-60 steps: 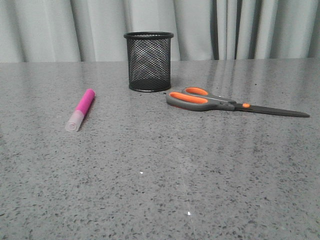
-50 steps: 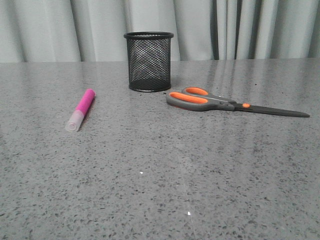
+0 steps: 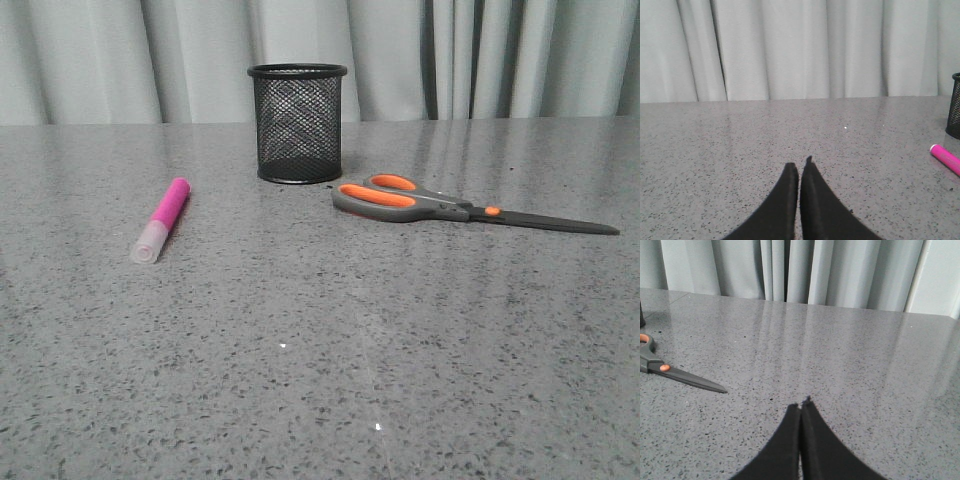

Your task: Put pen and scissors into bin

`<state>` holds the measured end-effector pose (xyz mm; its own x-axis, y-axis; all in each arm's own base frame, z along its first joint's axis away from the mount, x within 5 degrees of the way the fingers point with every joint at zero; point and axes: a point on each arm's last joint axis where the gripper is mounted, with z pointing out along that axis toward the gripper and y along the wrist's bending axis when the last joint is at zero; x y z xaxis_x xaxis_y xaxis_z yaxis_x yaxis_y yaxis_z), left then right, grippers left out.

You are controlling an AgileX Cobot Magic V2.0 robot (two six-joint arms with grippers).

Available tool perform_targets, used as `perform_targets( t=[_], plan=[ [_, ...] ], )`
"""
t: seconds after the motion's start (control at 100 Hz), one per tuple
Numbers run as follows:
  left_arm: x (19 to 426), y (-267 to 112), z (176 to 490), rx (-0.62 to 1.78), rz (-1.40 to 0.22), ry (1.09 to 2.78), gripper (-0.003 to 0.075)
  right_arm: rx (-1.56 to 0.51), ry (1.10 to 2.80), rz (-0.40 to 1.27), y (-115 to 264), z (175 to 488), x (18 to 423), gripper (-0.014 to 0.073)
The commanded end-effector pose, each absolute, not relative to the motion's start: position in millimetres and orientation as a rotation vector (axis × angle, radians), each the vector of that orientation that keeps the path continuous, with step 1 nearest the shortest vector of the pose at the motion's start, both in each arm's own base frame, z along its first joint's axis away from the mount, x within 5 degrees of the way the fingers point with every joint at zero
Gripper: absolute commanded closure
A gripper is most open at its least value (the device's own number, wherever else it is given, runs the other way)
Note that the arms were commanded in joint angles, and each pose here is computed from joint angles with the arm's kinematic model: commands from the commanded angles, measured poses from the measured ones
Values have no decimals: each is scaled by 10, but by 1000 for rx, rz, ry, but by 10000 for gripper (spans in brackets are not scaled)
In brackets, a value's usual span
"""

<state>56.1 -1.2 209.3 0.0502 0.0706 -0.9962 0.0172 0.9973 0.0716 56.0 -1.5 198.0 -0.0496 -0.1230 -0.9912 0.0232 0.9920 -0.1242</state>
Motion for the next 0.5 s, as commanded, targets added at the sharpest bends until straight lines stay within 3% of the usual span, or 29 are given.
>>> perform_targets(
  t=[0.0, 0.34, 0.49],
  plan=[
    [550, -11, 2030, 56, 30, 1456, 739, -72, 1538, -135, -21, 2012, 550, 671],
    [550, -11, 2030, 54, 28, 1456, 739, -70, 1515, -136, -21, 2033, 549, 671],
    [550, -8, 2030, -25, -55, 1457, 739, -60, 1465, -132, -22, 2078, 545, 671]
  ],
)
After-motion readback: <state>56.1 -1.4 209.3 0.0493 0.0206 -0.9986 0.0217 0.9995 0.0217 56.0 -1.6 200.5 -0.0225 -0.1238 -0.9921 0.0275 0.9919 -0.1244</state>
